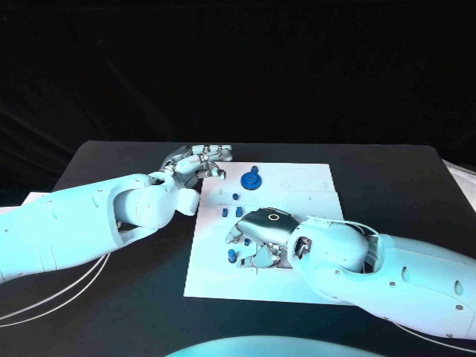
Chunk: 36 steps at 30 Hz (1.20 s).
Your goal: Assemble the parts on the task board
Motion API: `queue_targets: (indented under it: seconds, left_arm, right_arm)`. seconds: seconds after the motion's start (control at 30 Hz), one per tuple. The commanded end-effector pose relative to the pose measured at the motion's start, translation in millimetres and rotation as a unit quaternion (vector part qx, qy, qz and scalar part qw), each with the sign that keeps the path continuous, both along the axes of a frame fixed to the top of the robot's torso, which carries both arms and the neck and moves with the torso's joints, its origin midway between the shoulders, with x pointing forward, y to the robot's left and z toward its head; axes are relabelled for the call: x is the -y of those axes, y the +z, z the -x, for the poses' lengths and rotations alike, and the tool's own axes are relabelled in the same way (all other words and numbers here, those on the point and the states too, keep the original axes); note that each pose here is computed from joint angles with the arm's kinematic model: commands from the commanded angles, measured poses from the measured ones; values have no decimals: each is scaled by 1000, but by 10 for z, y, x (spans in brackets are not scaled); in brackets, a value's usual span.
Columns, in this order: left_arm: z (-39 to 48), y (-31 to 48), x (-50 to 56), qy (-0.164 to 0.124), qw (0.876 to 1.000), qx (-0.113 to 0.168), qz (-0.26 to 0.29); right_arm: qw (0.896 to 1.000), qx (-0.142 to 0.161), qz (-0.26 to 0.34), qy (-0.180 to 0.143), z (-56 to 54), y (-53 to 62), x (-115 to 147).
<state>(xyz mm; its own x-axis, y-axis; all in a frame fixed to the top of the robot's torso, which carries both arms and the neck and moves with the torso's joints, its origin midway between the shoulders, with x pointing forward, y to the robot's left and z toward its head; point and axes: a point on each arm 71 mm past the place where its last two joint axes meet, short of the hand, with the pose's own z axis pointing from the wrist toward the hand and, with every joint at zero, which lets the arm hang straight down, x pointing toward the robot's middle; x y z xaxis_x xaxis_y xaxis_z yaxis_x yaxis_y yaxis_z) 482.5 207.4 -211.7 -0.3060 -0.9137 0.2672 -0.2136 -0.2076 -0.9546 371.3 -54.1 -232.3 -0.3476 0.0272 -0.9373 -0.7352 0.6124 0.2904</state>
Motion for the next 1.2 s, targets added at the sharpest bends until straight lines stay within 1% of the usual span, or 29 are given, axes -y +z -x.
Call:
queue_targets:
  seconds: [0.03,0.17,0.27,0.3,0.37,0.47,0.5,0.57,0.63,0.67,0.7,0.73,0.8,0.93,1.0,1.07,1.2]
  left_arm:
    - [1,10,14,-8,1000,4,4]
    - [-1,8,10,-8,1000,4,4]
    - [-1,6,10,-8,1000,4,4]
    - [-1,5,9,-8,1000,3,4]
    - [1,4,5,-8,1000,3,4]
    - [3,4,-5,-7,1000,3,3]
    - [3,4,-5,-7,1000,3,3]
    - [7,5,-7,-7,1000,3,3]
    - [13,7,-6,-7,1000,3,3]
    - [15,8,-6,-8,1000,3,3]
    - [18,9,-6,-8,1000,3,4]
    - [20,10,-5,-8,1000,3,4]
    - [22,11,-3,-9,1000,3,4]
    - [23,11,-1,-9,1000,3,3]
    - [21,9,0,-9,1000,3,2]
    - [20,8,0,-9,1000,3,2]
    - [16,4,-7,-8,1000,3,1]
  right_arm:
    - [998,21,-50,-13,18,103,54]
    - [996,30,-76,-31,32,217,177]
    - [994,25,-89,-55,11,311,326]
    - [994,20,-89,-67,-3,339,397]
    - [991,1,-88,-102,-47,390,583]
    - [982,-32,-89,-162,-104,426,876]
    - [981,-37,-88,-170,-108,426,916]
    - [973,-57,-80,-209,-115,407,1109]
    - [964,-76,-67,-246,-99,364,1299]
    - [962,-80,-62,-255,-91,351,1344]
    - [957,-89,-50,-273,-71,322,1438]
    - [953,-94,-41,-284,-56,303,1497]
    - [948,-100,-25,-301,-30,274,1586]
    - [939,-107,6,-328,19,221,1717]
    - [936,-109,19,-335,40,194,1755]
    - [934,-109,31,-338,61,166,1777]
    - [934,-104,42,-338,79,140,1780]
